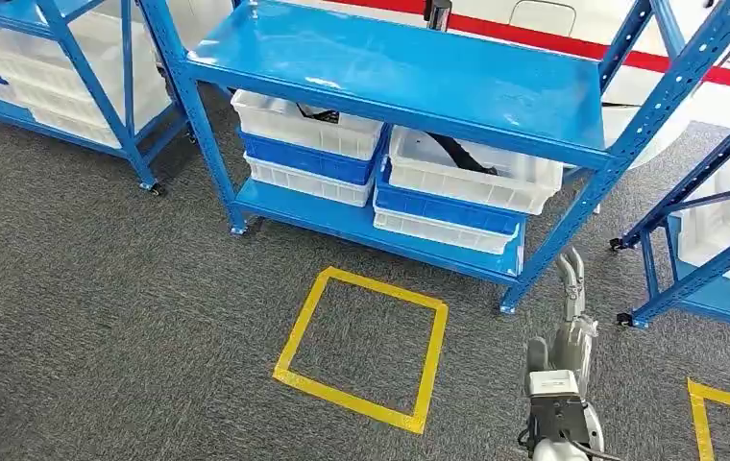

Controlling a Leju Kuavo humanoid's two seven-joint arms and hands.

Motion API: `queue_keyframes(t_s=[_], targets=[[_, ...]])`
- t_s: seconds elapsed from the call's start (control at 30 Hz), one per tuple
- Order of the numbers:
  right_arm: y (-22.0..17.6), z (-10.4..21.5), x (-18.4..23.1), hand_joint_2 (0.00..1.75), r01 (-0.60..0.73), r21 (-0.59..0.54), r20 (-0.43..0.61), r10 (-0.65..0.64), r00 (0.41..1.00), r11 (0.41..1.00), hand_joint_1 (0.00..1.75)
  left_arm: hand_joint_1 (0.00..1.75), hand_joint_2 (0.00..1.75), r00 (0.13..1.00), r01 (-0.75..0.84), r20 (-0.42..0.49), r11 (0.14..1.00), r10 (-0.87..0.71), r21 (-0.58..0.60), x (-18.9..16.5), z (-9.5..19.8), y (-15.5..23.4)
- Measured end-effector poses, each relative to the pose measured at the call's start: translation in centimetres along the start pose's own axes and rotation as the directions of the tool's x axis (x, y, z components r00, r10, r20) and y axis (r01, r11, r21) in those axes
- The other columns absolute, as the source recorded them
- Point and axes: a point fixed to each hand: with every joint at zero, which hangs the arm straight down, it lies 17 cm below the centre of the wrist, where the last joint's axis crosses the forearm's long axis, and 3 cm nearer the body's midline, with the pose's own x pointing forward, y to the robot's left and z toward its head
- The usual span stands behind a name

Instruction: Take the parts from the cabinet and place them on the table.

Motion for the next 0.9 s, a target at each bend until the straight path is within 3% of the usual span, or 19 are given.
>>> queue_keyframes(t_s=[0.9], targets=[[0.29,-0.04,-0.08,0.0,-0.006,0.007,-0.002,0.006,1.0,1.0,0.0,0.0,0.0,1.0,-0.004,0.002,1.0,0.004,-0.007,0.13,0.1,-0.42]])
